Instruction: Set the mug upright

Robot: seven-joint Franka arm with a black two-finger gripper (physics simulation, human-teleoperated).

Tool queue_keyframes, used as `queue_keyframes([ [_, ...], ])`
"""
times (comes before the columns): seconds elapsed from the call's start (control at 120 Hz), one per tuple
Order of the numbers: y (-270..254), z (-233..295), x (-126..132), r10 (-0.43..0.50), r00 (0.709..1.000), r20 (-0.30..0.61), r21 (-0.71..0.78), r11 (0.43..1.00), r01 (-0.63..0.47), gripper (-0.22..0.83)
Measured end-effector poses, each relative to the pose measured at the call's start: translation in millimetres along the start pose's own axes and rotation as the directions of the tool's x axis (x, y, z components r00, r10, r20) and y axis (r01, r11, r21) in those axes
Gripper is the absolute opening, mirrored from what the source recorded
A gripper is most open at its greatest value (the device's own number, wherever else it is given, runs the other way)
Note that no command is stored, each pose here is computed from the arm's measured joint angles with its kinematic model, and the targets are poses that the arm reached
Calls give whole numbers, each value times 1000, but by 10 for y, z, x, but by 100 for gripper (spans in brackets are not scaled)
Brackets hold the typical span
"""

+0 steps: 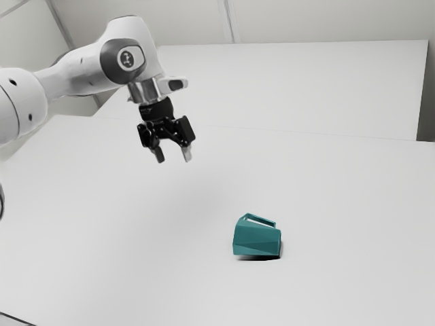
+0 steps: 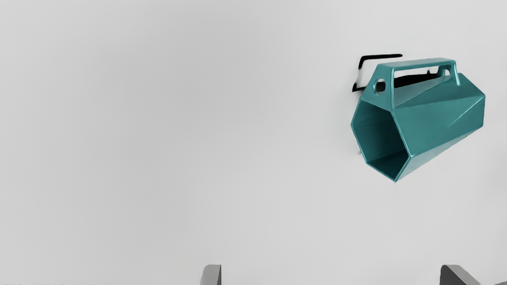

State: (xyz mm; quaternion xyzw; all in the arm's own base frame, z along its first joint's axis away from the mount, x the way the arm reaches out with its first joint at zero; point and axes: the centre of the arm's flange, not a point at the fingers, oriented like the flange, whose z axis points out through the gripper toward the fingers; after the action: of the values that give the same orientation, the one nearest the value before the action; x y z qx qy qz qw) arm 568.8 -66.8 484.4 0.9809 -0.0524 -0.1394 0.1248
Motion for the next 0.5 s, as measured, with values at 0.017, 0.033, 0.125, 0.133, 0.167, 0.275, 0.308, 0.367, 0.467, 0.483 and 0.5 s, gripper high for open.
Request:
queue_keyframes([
  [0.017,17,69,-84,-4,1000,4,-29,1000,4,61],
  [0.033,31,134,-161,-8,1000,6,-55,998,8,61],
  [0.125,90,523,-497,-36,999,12,-211,977,37,61],
  [0.133,94,560,-517,-39,999,13,-225,974,41,61],
  [0.167,114,715,-579,-51,999,15,-278,959,53,61],
  [0.275,242,1325,-600,-78,996,48,-429,899,91,61],
  [0.308,264,1473,-562,-83,995,53,-461,882,99,61],
  [0.367,294,1671,-482,-88,995,52,-506,856,102,61],
  [0.467,283,1871,-278,-85,996,20,-543,836,83,61],
  [0.483,248,1880,-232,-89,996,11,-546,834,81,61],
  [0.5,205,1876,-187,-94,996,-1,-551,831,78,61],
])
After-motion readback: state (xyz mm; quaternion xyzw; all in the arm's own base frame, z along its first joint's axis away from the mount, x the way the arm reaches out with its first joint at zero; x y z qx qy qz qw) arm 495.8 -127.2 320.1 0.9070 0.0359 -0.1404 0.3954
